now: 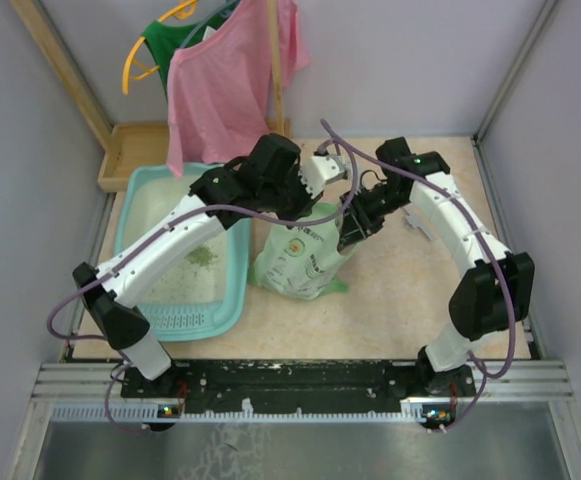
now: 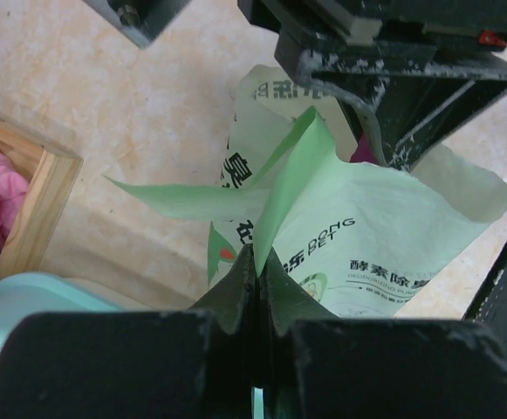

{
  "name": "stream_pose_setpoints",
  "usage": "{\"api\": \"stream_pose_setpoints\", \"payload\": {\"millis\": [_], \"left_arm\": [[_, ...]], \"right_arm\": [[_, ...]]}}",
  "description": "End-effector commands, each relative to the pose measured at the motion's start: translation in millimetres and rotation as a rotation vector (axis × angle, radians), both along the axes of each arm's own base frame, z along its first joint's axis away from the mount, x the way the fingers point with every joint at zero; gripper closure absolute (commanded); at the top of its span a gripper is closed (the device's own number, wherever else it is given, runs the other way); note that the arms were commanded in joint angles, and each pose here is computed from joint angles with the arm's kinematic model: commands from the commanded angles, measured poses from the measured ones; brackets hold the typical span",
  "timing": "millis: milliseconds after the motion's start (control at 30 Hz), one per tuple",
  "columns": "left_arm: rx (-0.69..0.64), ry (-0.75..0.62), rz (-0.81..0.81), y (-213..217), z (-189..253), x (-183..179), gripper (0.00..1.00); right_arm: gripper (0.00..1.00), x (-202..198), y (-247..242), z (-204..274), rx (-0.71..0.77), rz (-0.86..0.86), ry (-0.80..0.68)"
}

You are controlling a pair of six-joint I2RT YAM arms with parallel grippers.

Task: Fill the litter box with clean litter
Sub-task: 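Scoop the cat litter from the cat litter bag.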

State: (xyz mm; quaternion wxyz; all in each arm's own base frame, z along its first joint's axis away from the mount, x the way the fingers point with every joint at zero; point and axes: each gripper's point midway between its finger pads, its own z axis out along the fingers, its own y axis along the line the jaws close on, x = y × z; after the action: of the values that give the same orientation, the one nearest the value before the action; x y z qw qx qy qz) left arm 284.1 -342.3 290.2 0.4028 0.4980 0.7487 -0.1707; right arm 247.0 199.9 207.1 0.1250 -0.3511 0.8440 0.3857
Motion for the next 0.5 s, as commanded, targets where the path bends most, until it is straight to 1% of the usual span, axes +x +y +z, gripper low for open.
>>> {"api": "stream_pose_setpoints", "payload": {"millis": [0,133,300,467], "left_arm": [[-0.373,-0.333,-0.04,-51,136,30,1.0],[-0.416,-0.391,-0.053,-64,163,38,1.0],[-0.489,-0.462,-0.056,-71,199,41,1.0],[-0.52,-0.46,-0.06,-75,212,40,1.0]], "right_arm": [[1.0,-35,-1,-12,-0.088,-0.028,0.136],[1.0,-24,-7,-18,-0.101,-0.094,0.128],[1.0,-17,-8,-25,-0.053,-0.129,0.165],[1.0,-4,-9,-37,-0.019,-0.186,0.192]]}}
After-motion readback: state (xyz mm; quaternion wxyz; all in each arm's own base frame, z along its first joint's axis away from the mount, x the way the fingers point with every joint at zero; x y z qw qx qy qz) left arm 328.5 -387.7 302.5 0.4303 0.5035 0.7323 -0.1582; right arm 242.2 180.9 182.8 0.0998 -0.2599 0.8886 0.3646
